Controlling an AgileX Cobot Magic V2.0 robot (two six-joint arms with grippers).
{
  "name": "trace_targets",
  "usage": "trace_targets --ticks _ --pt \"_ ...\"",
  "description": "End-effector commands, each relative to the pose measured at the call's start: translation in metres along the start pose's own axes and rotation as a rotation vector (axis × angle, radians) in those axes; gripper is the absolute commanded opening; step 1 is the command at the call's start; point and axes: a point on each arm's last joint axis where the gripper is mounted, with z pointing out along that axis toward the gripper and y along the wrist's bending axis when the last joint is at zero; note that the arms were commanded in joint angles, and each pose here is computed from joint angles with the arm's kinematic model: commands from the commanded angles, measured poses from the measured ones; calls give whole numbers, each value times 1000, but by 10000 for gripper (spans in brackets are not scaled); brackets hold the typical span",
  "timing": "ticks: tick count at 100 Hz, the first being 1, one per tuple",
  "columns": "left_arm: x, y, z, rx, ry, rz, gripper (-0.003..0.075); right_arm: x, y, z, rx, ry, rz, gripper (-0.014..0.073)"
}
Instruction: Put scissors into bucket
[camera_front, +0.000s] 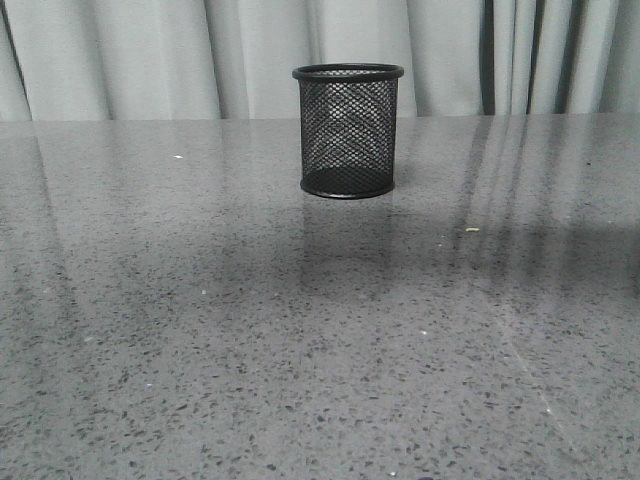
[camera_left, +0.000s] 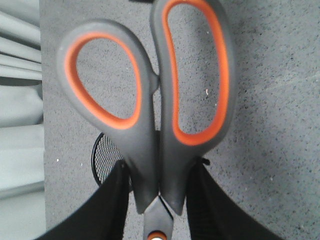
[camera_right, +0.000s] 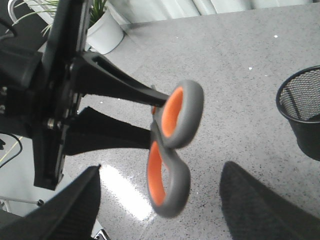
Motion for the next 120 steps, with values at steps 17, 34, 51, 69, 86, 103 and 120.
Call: trace_targets --ticks 17,34,51,69,86,103,120 --pt "-22 3 -27 -131 -131 5 -8 -13 9 -4 -34 -81 -9 456" --pt "-28 0 -27 -130 -153 14 -8 -13 5 1 -51 -72 18 456" --pt "-29 0 -27 -131 -156 14 -8 -14 2 4 -58 -64 28 379" --pt "-32 2 -28 -145 -199 -2 -6 -13 2 4 -60 -60 22 115" --pt "-35 1 -29 -136 -231 -20 88 -13 2 4 -61 -58 22 -74" --pt "-35 1 -29 -136 -232 -20 379 -13 2 4 -60 -60 22 -73" --pt "-33 2 -32 -148 -223 -39 566 -14 2 4 -53 -65 -3 -73"
